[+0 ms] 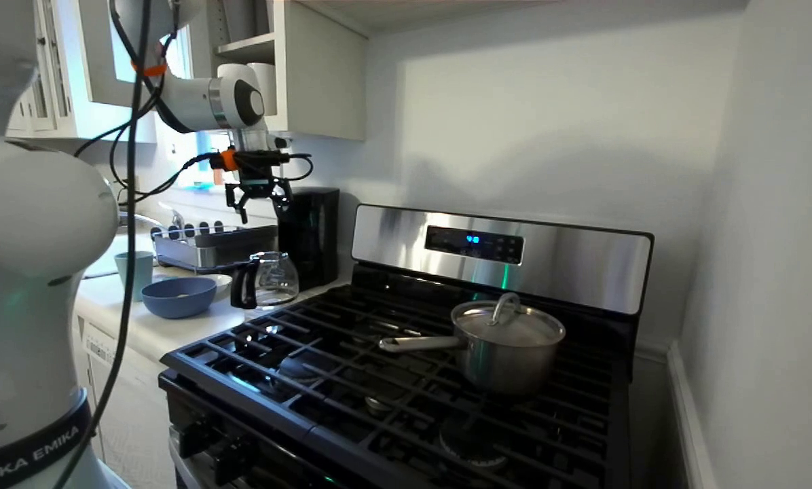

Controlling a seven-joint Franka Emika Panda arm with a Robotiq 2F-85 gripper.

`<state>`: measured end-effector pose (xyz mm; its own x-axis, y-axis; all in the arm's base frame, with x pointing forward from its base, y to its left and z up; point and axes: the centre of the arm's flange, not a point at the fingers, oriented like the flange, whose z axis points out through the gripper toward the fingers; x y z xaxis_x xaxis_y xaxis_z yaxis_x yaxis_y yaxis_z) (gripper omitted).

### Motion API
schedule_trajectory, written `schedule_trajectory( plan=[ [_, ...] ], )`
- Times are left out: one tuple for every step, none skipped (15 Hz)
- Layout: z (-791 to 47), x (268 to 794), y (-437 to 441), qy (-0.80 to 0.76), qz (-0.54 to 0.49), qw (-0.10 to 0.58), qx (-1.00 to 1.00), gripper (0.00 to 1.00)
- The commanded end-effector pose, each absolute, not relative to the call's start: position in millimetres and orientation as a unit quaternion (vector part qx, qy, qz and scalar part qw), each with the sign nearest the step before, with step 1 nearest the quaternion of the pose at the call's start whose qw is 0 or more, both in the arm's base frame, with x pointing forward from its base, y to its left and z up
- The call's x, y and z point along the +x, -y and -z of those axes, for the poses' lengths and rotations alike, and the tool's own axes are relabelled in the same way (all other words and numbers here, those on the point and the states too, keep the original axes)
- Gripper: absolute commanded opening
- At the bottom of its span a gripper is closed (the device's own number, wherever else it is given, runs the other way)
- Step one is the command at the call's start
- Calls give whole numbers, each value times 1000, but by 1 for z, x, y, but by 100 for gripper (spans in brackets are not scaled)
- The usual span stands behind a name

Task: Put the clear kettle on the counter

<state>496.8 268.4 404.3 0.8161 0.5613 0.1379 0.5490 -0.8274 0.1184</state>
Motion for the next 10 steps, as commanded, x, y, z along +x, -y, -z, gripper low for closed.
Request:
schedule_trajectory(
  plan=[
    [-445,428,-225,-233,-110,24,966,100],
    [-456,416,-216,-200,-122,23,972,100],
    [-467,405,-205,-174,-124,18,977,100],
    [-477,395,-193,-149,-132,19,980,100],
    [-488,386,-180,-124,-140,21,982,100],
    [-466,427,-212,-169,-126,23,977,100],
    [-474,420,-205,-163,-133,25,977,100],
    [-477,418,-205,-164,-136,26,977,100],
    [-476,417,-207,-166,-135,26,976,100],
    [-472,419,-208,-167,-131,26,977,100]
  ],
)
